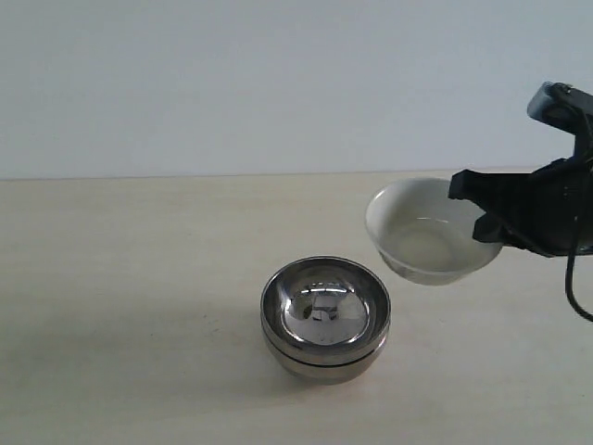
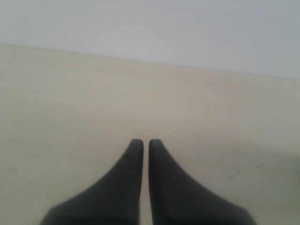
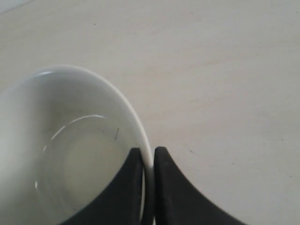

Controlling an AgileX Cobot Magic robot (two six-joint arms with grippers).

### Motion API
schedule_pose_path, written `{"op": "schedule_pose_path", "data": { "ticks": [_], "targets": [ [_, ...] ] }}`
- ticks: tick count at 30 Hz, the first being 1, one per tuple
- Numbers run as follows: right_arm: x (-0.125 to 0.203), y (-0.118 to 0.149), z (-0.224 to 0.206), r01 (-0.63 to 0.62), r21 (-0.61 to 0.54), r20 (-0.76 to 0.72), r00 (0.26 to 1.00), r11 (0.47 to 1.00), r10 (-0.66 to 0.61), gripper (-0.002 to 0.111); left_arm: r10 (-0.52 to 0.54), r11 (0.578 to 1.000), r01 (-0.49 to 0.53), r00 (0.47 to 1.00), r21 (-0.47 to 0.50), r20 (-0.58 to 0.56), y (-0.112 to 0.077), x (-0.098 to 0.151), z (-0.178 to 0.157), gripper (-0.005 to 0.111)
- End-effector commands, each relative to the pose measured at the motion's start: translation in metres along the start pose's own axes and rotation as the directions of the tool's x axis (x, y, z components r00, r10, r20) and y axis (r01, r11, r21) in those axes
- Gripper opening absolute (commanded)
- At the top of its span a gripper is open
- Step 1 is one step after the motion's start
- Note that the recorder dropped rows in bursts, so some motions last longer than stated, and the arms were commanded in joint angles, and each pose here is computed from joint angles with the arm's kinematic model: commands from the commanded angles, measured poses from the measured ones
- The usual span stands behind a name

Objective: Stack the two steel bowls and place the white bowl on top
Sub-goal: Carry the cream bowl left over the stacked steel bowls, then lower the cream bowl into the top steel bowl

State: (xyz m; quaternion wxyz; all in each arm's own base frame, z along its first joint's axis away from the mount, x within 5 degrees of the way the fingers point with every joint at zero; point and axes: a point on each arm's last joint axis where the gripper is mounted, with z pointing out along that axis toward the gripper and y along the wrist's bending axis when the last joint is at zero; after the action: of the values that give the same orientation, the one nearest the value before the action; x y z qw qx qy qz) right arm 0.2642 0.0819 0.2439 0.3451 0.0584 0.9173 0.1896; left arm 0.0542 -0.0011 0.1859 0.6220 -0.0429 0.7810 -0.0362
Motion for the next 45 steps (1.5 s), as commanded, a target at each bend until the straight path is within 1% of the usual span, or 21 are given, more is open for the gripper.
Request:
{"op": "schedule_pose_path", "data": {
  "ticks": [1,6,14,28,36,45],
  "targets": [
    [0.004,0.017,-0.002,0.026,-0.051,0.032,0.999,0.998,-0.024,0.000,-0.012,1.000,0.012,1.000,-0.004,0.009,0.000,0.000,0.000,0.004],
    [0.012,0.030,0.004,0.057,-0.080,0.006,0.998,0.995,-0.057,0.000,-0.012,1.000,0.012,1.000,-0.004,0.009,0.000,0.000,0.000,0.004],
    [0.021,0.037,0.013,0.071,-0.090,-0.028,0.997,0.993,-0.073,0.000,-0.012,1.000,0.012,1.000,-0.004,0.007,0.000,0.000,0.000,0.004],
    [0.025,0.035,0.027,0.064,-0.074,-0.053,0.996,0.995,-0.068,0.000,-0.012,1.000,0.012,1.000,-0.004,0.007,0.000,0.000,0.000,0.004],
    [0.035,0.060,0.034,0.142,-0.130,-0.030,0.989,0.981,-0.147,0.000,-0.012,1.000,0.012,1.000,-0.004,0.007,0.000,0.000,0.000,0.004],
    [0.043,0.056,0.056,0.141,-0.098,-0.090,0.985,0.985,-0.150,0.000,-0.012,1.000,0.012,1.000,-0.004,0.007,0.000,0.000,0.000,0.004]
  ]
}}
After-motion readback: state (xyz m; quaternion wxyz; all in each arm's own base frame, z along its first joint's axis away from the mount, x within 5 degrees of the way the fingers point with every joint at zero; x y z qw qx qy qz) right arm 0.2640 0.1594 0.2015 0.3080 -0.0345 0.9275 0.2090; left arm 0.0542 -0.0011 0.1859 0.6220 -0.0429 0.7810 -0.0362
